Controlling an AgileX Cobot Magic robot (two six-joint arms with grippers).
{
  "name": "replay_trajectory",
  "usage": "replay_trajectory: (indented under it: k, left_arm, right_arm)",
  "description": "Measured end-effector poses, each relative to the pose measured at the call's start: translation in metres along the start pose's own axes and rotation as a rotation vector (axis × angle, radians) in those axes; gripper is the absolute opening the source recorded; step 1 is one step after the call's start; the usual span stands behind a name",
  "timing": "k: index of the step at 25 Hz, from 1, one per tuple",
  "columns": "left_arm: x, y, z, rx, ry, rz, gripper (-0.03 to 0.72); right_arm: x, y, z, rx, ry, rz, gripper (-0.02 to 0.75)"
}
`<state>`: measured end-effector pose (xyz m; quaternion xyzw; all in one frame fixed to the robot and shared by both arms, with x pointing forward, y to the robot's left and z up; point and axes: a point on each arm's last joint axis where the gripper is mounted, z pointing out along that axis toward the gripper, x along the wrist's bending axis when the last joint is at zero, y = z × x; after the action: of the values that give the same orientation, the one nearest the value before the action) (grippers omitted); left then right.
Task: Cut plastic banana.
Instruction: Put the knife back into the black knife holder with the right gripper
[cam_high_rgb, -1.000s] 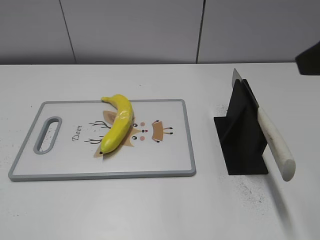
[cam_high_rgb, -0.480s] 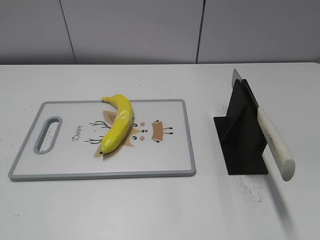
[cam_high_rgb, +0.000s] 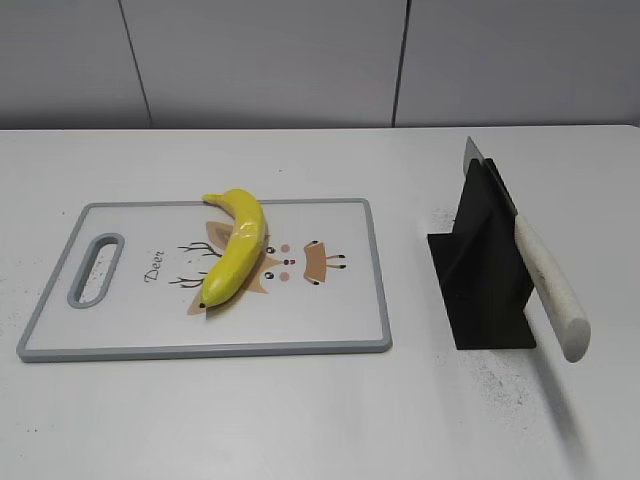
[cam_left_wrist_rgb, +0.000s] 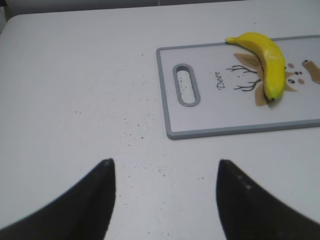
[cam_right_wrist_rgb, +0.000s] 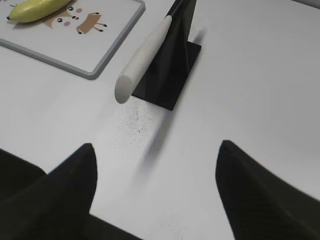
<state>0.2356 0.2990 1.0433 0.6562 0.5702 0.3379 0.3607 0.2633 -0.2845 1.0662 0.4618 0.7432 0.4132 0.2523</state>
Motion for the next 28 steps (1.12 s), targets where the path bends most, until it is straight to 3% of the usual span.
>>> replay_trajectory:
  k: [19, 28]
  left_arm:
    - [0.0, 0.0, 0.0, -0.002, 0.0, 0.0, 0.589]
    - [0.0, 0.0, 0.0, -0.003, 0.003, 0.0, 0.588]
  right_arm:
    - [-0.001, -0.023, -0.015, -0.051, -0.022, -0.009, 0.56]
    - [0.0, -0.028, -0.022, -0.111, -0.182, 0.079, 0.56]
